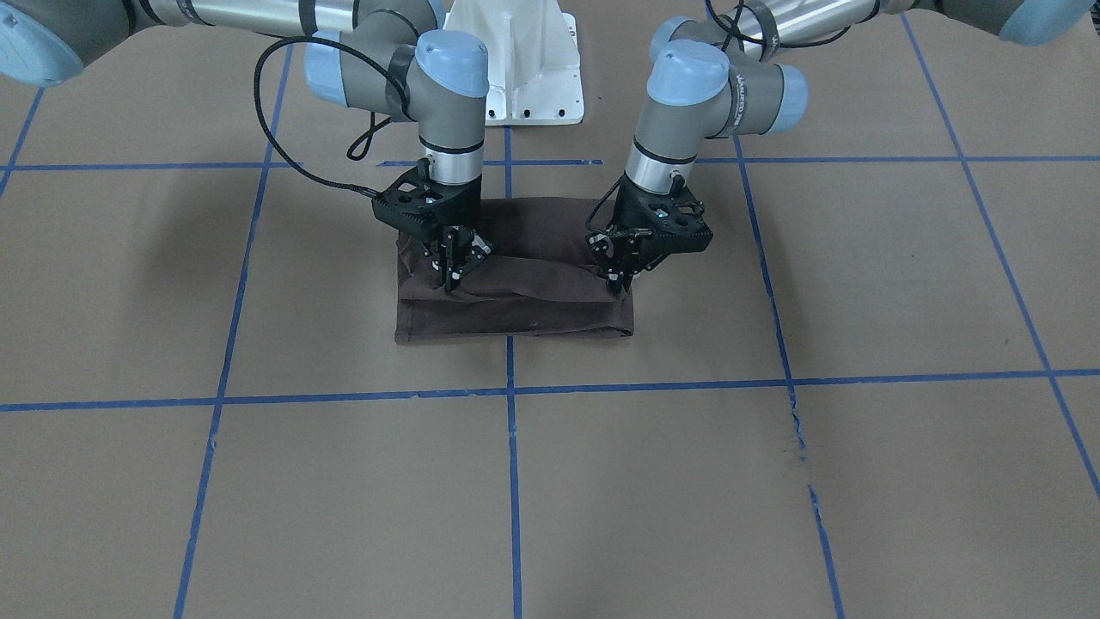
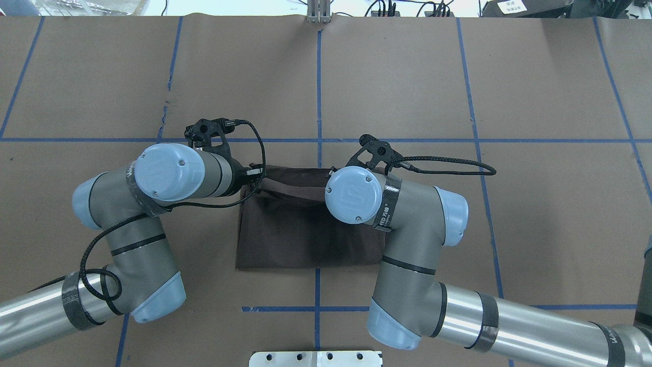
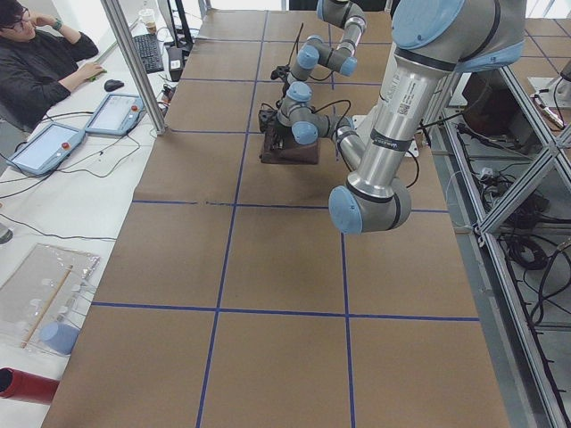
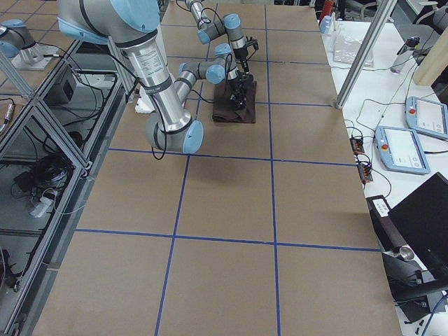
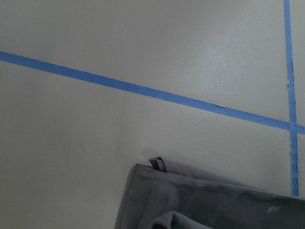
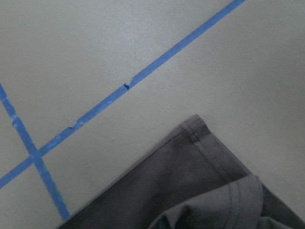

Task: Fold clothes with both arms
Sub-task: 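Lay the folded edge down with both grippers and press it flat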

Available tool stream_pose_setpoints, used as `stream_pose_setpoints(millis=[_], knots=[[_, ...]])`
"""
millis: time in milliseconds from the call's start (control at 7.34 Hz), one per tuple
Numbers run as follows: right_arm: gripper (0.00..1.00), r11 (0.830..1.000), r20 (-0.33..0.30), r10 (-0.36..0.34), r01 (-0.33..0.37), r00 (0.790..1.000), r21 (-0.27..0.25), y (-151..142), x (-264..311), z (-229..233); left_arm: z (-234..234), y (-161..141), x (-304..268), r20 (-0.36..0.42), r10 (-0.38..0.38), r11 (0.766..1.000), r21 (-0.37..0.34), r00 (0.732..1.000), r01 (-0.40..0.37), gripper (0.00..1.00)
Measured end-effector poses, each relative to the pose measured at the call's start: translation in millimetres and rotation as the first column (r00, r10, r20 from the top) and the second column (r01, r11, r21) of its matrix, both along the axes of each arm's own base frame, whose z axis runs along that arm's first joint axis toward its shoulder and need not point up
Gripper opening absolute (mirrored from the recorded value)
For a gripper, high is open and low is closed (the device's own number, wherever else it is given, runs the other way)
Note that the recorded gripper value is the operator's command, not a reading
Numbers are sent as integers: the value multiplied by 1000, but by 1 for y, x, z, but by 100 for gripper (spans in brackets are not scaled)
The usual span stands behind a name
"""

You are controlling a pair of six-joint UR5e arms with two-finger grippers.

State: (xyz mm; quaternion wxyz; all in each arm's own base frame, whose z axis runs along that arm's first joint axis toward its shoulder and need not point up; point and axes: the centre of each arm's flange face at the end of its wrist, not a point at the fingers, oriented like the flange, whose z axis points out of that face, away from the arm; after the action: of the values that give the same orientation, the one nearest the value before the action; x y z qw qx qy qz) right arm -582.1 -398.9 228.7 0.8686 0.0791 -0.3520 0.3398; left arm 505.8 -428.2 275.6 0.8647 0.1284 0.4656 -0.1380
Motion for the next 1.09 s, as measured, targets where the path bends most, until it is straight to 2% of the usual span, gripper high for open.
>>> stream_pose_setpoints(millis=[273,681,818,1090], knots=[[100,998,1,-52,52,999,25,2,0,-10,-3,-6,-10,9,46,996,69,999,-47,100],[100,987,1,-148,148,989,68,30,-14,-27,-4,-13,-19,11,72,993,88,997,-72,100],[100,979,-22,-180,181,983,90,40,-23,-25,-4,-13,-19,11,73,993,89,997,-73,100],[100,966,-96,-214,225,972,129,41,-38,-12,-4,-12,-20,10,73,993,88,997,-73,100]])
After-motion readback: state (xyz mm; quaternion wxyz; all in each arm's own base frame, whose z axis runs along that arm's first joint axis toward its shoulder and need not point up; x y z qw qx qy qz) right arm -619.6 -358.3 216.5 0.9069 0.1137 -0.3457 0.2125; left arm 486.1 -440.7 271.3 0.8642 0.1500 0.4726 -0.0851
